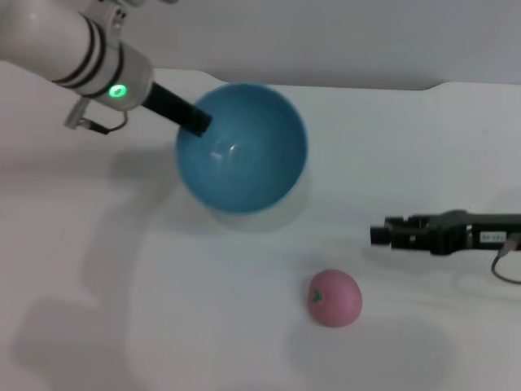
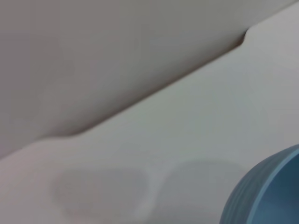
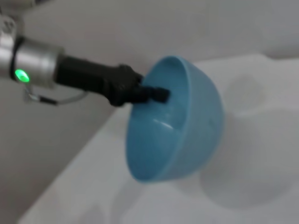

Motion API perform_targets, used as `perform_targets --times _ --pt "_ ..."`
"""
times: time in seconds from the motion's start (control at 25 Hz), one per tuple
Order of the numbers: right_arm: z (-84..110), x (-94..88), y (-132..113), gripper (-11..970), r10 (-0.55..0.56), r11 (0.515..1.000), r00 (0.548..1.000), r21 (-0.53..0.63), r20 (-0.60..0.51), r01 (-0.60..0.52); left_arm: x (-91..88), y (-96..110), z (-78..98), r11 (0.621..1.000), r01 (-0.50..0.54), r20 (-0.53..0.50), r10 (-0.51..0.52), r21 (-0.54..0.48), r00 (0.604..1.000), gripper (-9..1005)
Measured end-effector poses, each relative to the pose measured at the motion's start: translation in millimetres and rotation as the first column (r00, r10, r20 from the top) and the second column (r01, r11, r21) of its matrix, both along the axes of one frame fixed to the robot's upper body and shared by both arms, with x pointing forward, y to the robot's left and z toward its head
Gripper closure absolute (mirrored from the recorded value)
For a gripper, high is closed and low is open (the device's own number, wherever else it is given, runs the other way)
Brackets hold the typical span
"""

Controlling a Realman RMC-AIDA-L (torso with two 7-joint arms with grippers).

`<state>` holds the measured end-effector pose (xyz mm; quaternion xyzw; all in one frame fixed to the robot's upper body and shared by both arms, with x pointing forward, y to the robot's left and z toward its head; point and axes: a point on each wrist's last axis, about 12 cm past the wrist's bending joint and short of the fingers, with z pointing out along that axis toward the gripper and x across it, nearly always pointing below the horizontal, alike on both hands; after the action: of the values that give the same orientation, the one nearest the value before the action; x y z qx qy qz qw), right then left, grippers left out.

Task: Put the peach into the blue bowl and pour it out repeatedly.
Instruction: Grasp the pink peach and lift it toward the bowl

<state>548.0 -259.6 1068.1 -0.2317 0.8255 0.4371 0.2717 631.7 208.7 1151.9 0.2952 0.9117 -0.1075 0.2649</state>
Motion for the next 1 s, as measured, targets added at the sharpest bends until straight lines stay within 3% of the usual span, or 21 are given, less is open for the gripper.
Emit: perform_targets --times 0.28,1.0 --pt "-8.5 10.5 27 384 0.092 0.974 0.992 -0.202 -0.08 -0.107 -12.1 13 1.4 0.998 0.003 -0.11 0.003 0.057 0.994 998" --pt "-10.3 16.1 61 384 0.216 0.914 0.969 -0.325 -0.12 -0.244 -15.9 19 -1.4 0.999 -0.015 -0.144 0.022 0.048 0.989 997"
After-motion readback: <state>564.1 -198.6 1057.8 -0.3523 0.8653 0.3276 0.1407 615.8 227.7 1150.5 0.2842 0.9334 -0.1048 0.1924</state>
